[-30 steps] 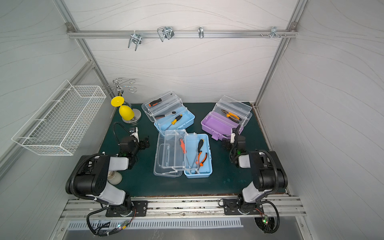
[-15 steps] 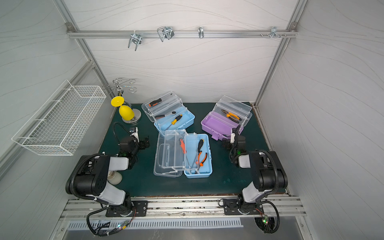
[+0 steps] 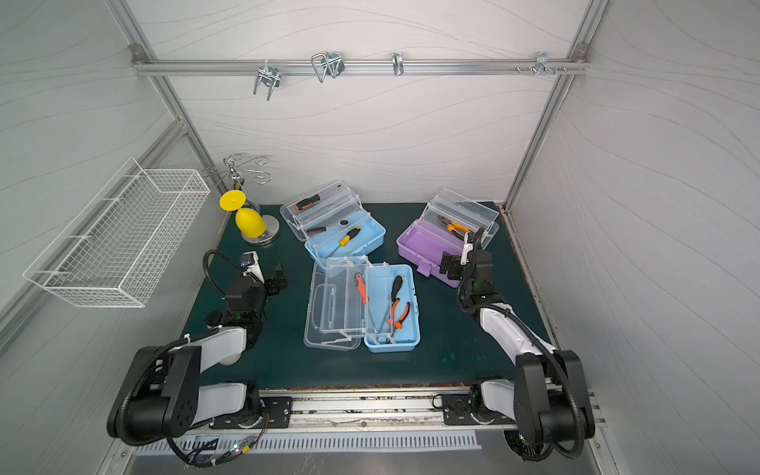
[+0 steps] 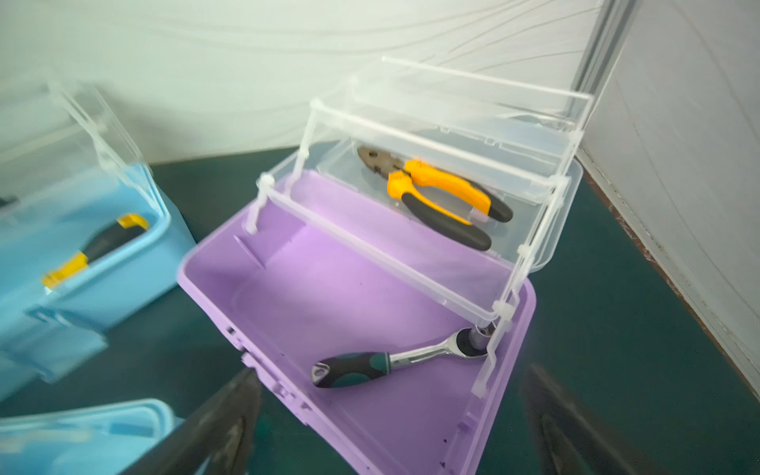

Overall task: Close toolboxes
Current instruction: Close the toolbox lid.

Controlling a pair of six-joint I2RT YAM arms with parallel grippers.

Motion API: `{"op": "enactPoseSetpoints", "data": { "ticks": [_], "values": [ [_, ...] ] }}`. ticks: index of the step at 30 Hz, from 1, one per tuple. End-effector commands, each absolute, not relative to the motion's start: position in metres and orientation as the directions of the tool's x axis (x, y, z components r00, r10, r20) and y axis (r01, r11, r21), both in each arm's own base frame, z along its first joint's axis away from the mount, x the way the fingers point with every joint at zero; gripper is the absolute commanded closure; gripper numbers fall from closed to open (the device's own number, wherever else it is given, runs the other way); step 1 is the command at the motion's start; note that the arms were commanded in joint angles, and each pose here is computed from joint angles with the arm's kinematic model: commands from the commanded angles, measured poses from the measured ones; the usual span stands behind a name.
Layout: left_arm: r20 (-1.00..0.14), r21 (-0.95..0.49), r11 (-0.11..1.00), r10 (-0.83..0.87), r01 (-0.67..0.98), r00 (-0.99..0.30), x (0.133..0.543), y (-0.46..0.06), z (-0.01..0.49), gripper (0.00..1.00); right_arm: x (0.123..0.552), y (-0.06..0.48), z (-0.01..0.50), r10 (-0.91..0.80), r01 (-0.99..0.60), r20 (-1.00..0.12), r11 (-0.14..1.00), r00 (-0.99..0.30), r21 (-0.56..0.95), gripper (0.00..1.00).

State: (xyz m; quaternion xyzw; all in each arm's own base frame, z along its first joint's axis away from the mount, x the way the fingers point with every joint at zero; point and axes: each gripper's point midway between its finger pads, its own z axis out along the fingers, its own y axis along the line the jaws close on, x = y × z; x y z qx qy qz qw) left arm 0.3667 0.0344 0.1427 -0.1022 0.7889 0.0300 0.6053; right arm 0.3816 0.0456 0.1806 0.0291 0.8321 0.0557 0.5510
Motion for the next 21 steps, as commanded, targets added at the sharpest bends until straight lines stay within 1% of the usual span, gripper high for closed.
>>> {"op": "enactPoseSetpoints", "data": {
  "ticks": [1, 4, 7, 10, 13, 16, 21],
  "values": [
    [-0.907, -0.150, 0.946, -0.247, -0.286, -0.340, 0.365, 0.041, 0.151, 0.00, 0.352, 0.040, 0.163, 0.262, 0.116, -0.803, 0.964, -0.535, 0.237, 0.01],
    [-0.841, -0.242, 0.918, -0.359, -0.314, -0.405, 0.363, 0.033, 0.153, 0.00, 0.333, 0.049, 0.166, 0.316, 0.124, -0.733, 0.944, -0.603, 0.305, 0.01],
    [-0.739, -0.366, 0.868, -0.490, -0.335, -0.462, 0.357, 0.017, 0.144, 0.00, 0.315, 0.068, 0.163, 0.299, 0.058, -0.668, 0.932, -0.681, 0.358, 0.01],
    [-0.630, -0.472, 0.815, -0.579, -0.337, -0.517, 0.347, -0.007, 0.133, 0.00, 0.294, 0.082, 0.157, 0.279, 0.011, -0.608, 0.914, -0.743, 0.406, 0.01],
    [-0.541, -0.550, 0.777, -0.611, -0.306, -0.579, 0.336, -0.037, 0.127, 0.00, 0.273, 0.097, 0.155, 0.255, -0.043, -0.564, 0.886, -0.785, 0.461, 0.01],
    [-0.492, -0.599, 0.760, -0.597, -0.252, -0.634, 0.324, -0.066, 0.130, 0.00, 0.252, 0.108, 0.154, 0.230, -0.082, -0.528, 0.861, -0.818, 0.501, 0.01],
    [-0.490, -0.622, 0.764, -0.549, -0.170, -0.677, 0.306, -0.095, 0.142, 0.00, 0.226, 0.122, 0.150, 0.204, -0.112, -0.471, 0.820, -0.858, 0.561, 0.01]
  ]
}}
